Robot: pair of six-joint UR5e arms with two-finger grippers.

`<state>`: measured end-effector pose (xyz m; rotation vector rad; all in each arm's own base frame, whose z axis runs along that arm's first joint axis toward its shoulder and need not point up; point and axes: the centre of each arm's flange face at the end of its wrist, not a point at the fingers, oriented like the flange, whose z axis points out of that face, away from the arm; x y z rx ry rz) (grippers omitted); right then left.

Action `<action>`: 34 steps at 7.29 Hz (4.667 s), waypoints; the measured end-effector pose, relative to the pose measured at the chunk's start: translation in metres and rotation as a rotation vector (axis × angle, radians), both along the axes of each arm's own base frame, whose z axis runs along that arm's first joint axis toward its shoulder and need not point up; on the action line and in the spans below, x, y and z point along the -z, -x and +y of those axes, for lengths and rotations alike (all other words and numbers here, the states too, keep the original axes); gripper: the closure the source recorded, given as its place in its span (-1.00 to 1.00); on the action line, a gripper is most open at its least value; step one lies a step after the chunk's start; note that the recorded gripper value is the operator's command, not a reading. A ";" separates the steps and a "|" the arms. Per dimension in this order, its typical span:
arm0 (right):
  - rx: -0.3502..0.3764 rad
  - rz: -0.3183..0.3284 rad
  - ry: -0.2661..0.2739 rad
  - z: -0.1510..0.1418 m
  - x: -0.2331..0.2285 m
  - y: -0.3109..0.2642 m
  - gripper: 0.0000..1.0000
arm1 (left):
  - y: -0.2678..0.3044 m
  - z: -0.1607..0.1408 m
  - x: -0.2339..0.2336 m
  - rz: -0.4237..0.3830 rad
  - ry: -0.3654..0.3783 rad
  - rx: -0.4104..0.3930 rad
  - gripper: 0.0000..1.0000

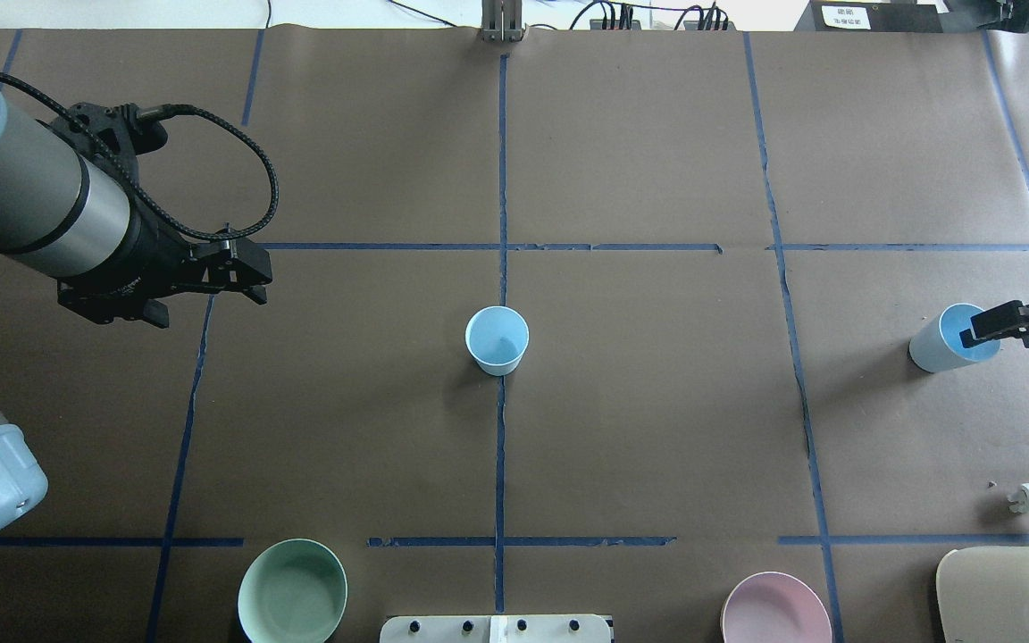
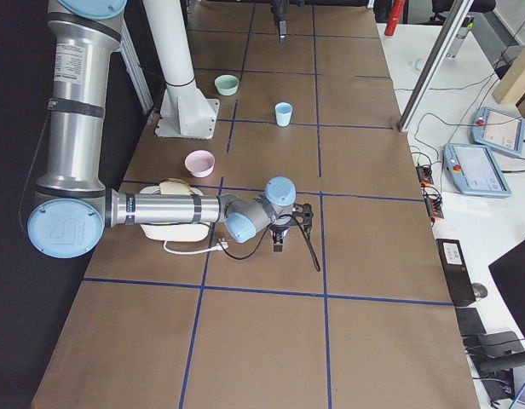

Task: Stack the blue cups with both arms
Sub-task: 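Withdraw the left arm while the right gripper grasps the other light blue cup, then carry the held cup with the right gripper over the center cup, then lower the cup into the center cup and open the right gripper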

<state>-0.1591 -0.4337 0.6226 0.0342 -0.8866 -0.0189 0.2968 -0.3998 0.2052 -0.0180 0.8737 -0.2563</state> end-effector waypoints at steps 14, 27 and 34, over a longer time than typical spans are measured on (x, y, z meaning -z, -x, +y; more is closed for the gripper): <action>-0.098 -0.277 0.069 -0.052 0.387 0.167 1.00 | 0.078 -0.034 -0.119 -0.209 -0.183 -0.212 -1.00; -0.148 -0.126 -0.018 0.031 0.461 0.342 0.79 | 0.169 -0.080 -0.209 -0.252 -0.224 -0.347 -1.00; -0.185 -0.129 -0.027 0.025 0.465 0.338 -0.99 | 0.171 -0.077 -0.212 -0.254 -0.219 -0.348 -1.00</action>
